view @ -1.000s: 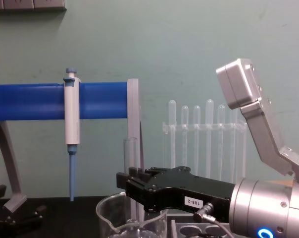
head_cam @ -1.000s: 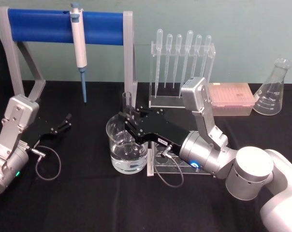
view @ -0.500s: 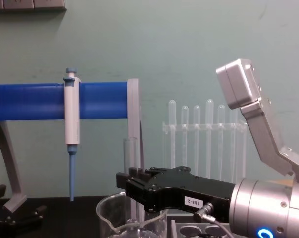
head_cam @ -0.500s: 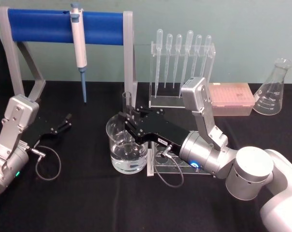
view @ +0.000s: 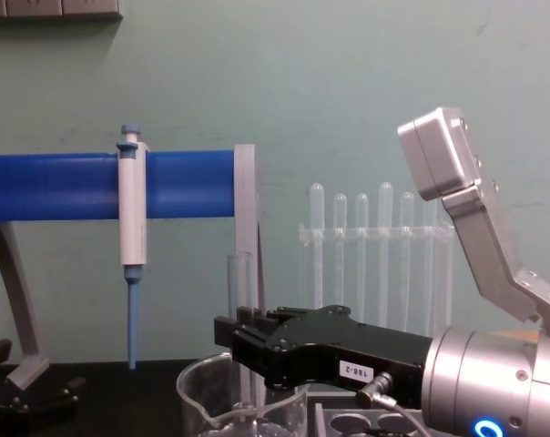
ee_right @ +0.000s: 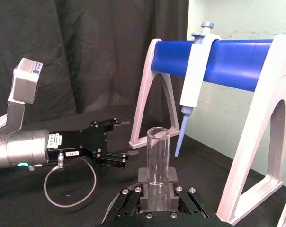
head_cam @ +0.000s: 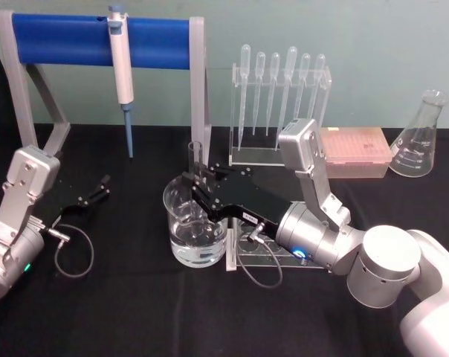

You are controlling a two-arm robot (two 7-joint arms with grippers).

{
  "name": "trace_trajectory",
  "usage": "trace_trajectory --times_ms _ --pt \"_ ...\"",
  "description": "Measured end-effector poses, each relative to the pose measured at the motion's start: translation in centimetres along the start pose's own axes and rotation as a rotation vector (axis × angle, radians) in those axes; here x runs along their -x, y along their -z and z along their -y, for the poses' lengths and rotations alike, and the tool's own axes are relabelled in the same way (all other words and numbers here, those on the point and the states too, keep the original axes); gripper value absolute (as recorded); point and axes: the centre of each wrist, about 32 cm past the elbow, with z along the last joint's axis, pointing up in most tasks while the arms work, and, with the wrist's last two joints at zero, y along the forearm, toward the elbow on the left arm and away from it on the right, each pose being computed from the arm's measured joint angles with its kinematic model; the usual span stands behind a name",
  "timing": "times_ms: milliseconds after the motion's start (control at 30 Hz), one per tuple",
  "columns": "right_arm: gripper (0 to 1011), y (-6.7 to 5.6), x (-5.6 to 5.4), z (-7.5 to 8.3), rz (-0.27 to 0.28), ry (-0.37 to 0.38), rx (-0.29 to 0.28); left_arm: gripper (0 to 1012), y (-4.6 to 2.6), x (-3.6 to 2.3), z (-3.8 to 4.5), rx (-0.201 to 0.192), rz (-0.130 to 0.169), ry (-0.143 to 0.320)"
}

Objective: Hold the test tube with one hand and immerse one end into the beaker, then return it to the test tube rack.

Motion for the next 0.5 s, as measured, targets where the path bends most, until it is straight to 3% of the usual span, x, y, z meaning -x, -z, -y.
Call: trace_trajectory --times_ms 500 --pt "226 0.0 0.0 0.0 0.0 0.0 0.0 1000 0.0 0.0 0.0 0.0 0.0 0.0"
